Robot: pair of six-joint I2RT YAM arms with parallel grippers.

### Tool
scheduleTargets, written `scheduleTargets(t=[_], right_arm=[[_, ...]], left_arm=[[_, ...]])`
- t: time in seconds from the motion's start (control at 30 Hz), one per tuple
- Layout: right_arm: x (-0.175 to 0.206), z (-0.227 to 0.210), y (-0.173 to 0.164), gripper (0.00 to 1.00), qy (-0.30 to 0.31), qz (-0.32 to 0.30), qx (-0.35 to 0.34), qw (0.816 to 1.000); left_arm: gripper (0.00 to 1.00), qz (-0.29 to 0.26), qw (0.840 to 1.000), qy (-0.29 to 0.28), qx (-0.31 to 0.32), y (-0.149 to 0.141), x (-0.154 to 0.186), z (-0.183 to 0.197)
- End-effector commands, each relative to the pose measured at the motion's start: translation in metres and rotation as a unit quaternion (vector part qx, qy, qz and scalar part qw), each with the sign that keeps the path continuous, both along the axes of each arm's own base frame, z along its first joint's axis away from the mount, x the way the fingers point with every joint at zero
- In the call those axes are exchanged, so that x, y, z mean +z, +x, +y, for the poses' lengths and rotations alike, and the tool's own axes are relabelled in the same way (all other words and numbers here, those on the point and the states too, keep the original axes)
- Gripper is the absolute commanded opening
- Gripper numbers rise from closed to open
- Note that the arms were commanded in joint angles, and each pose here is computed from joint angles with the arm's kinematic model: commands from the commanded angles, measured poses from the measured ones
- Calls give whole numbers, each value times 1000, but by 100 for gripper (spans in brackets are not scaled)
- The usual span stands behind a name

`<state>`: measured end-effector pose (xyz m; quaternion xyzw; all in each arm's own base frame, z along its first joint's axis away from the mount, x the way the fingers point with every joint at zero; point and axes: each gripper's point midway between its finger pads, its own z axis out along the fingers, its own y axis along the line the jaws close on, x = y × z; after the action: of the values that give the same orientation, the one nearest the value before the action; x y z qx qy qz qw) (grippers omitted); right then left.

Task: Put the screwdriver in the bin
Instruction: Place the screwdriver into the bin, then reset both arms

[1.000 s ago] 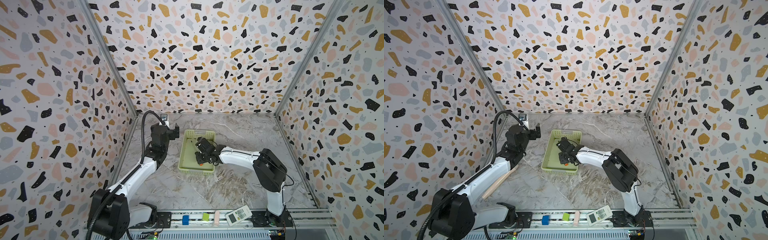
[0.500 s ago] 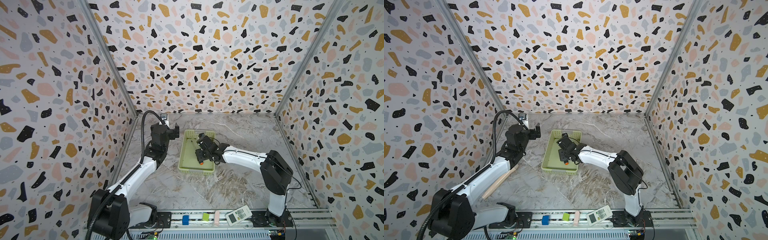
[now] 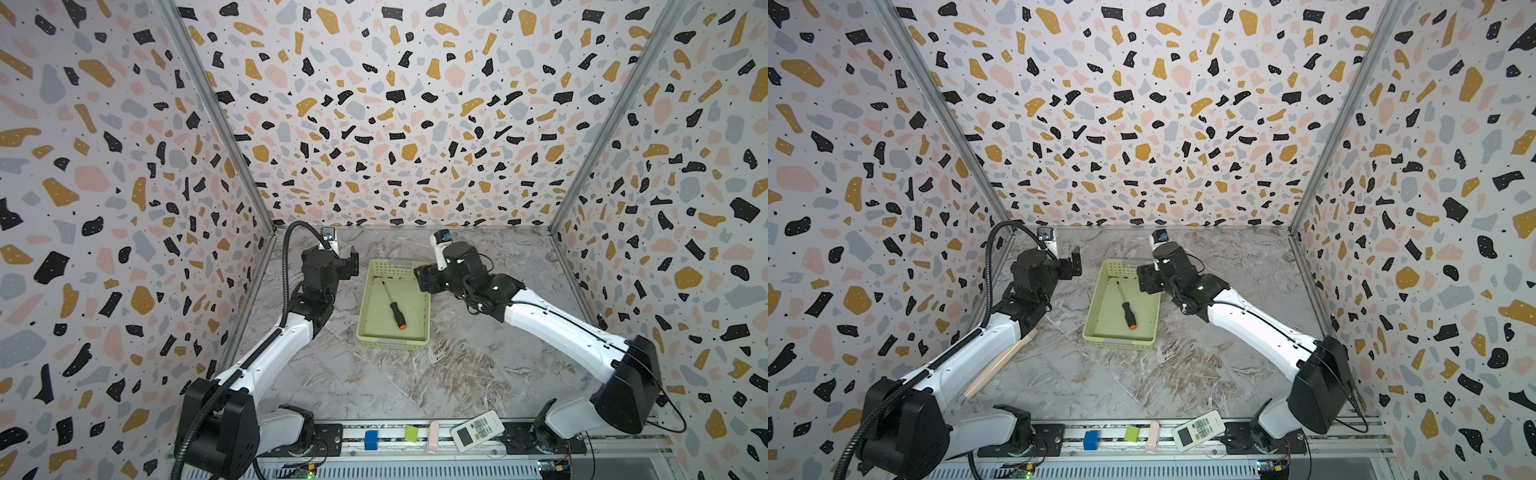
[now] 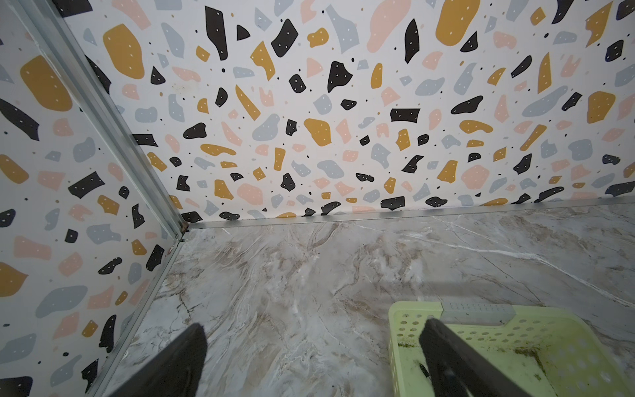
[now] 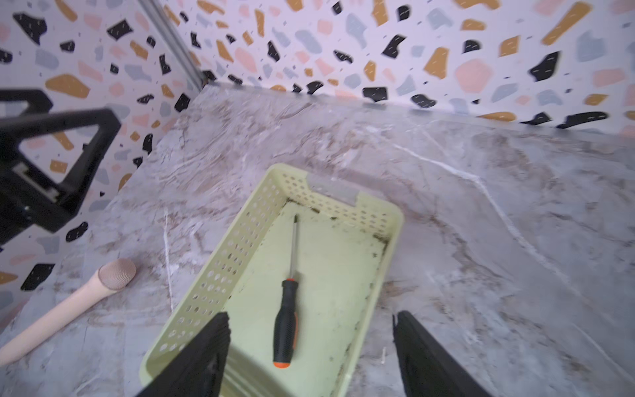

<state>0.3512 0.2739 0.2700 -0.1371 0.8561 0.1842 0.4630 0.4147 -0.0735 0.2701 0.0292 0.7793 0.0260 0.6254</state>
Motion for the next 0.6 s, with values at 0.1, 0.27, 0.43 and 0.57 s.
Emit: scheduleTargets(t=[0.1, 0.27, 0.43, 0.57], right_arm=[[12, -86, 1, 86, -30, -22, -71, 997], [18, -127, -9, 99, -25, -43, -125, 991], [22, -144, -18, 99, 1, -64, -150, 987], [25, -161, -24, 99, 11, -86, -176, 981]], left_arm=[[100, -23, 1000, -10, -4, 0, 14, -3], [99, -30, 999, -17, -4, -2, 9, -2], [100, -32, 999, -23, 7, -3, 4, 1], [100, -48, 998, -30, 24, -7, -5, 8]])
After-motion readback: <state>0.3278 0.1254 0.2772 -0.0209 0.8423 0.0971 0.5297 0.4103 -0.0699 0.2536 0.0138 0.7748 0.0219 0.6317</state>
